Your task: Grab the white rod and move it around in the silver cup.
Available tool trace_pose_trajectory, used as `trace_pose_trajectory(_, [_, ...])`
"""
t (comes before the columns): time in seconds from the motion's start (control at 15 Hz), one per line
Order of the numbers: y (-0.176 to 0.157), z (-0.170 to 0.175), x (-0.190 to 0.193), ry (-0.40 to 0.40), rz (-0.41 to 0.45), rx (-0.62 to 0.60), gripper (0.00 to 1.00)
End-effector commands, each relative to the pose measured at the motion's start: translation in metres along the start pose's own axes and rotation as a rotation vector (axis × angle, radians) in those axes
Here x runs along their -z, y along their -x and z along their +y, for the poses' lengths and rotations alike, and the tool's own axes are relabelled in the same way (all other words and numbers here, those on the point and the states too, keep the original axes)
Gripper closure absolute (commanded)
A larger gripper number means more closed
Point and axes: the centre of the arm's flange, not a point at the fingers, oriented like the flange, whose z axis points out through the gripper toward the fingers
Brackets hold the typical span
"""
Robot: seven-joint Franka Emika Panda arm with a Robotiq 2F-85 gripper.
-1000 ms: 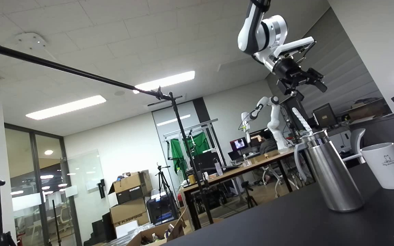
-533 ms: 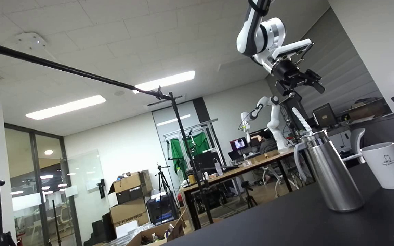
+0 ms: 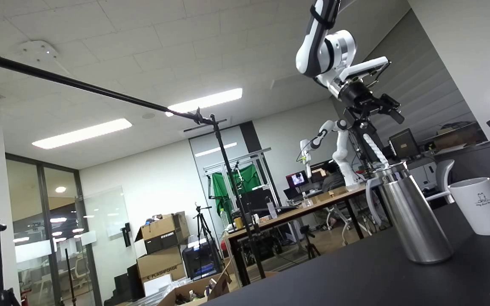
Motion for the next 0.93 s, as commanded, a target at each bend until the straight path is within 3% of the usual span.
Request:
trace_pose_trajectory(0.0, [-0.029, 0.000, 0.009, 0.000, 0.005, -0.004, 0.00])
trace_pose_trajectory(0.33, [-0.045, -0.010, 0.003, 0.016, 0.057, 0.007, 0.00])
trace_pose_trajectory(0.4, [-0.047, -0.012, 0.002, 0.017, 0.067, 0.008, 0.25])
trace_pose_trajectory(0.47, [-0.049, -0.014, 0.002, 0.022, 0.075, 0.011, 0.26])
trace_pose_trajectory(0.87, [-0.055, -0.023, 0.001, 0.005, 0.081, 0.017, 0.69])
